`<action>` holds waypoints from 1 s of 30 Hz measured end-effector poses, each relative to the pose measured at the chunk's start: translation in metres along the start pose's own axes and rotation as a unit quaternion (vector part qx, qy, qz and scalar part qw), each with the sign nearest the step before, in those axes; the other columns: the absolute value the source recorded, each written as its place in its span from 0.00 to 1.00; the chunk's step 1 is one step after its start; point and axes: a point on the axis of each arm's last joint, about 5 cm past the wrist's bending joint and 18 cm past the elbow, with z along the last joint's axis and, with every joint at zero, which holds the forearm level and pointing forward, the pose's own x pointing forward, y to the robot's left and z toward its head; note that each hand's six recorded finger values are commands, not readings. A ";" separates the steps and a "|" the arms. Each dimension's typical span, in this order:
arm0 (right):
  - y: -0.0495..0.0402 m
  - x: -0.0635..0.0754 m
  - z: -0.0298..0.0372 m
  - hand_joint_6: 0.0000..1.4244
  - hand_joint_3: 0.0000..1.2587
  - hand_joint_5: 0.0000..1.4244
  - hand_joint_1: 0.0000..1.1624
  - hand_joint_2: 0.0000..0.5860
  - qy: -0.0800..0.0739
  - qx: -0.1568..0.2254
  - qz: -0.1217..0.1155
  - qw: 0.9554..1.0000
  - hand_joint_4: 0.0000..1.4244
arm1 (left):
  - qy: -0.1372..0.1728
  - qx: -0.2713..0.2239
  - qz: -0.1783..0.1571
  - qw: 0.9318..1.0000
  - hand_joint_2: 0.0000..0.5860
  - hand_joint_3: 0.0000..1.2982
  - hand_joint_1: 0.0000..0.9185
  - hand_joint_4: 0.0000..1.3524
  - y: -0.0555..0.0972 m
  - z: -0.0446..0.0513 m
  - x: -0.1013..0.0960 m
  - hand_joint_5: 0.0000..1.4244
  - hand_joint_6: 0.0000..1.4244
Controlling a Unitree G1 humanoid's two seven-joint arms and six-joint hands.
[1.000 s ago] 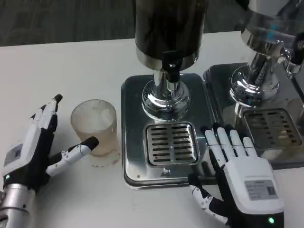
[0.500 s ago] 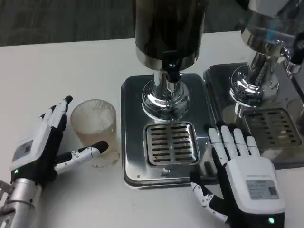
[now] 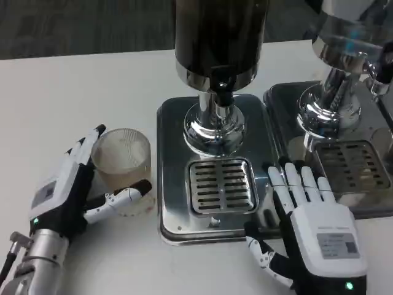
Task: Grasp the cup under the faucet to collect the drink, then remove the cup.
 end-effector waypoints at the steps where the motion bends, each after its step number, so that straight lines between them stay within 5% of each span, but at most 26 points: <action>1: 0.0000 0.000 0.0000 0.02 0.06 0.00 0.34 0.73 0.001 -0.001 0.000 1.000 0.00 | 0.000 0.001 -0.002 1.000 0.00 0.00 0.14 0.00 -0.001 0.0008 0.001 0.00 0.00; 11: 0.0000 0.000 0.0004 0.03 0.06 0.00 0.34 0.73 0.002 -0.001 0.000 1.000 0.00 | 0.002 0.015 -0.006 1.000 0.03 0.00 0.27 0.00 -0.002 0.0062 0.010 0.02 0.03; 18: -0.0030 0.001 0.0019 0.03 0.06 0.00 0.34 0.73 0.001 0.001 -0.006 1.000 0.00 | -0.011 0.026 -0.005 1.000 0.05 0.00 0.32 0.00 -0.002 0.0116 0.017 0.18 0.23; 21: -0.0035 0.000 0.0019 0.03 0.06 0.00 0.34 0.73 0.004 0.000 -0.007 1.000 0.00 | -0.014 0.022 0.015 1.000 0.06 0.01 0.34 0.11 -0.005 0.0139 0.018 0.31 0.40; 25: -0.0036 -0.001 0.0017 0.03 0.06 0.00 0.34 0.73 0.006 -0.001 -0.006 1.000 0.00 | -0.019 0.022 0.024 0.999 0.09 0.16 0.42 0.30 -0.007 0.0156 0.018 0.46 0.59; 30: -0.0037 -0.001 0.0016 0.04 0.06 0.00 0.34 0.71 0.006 -0.001 -0.006 1.000 0.00 | -0.032 0.029 0.042 0.998 0.12 0.28 0.48 0.44 -0.010 0.0171 0.017 0.57 0.70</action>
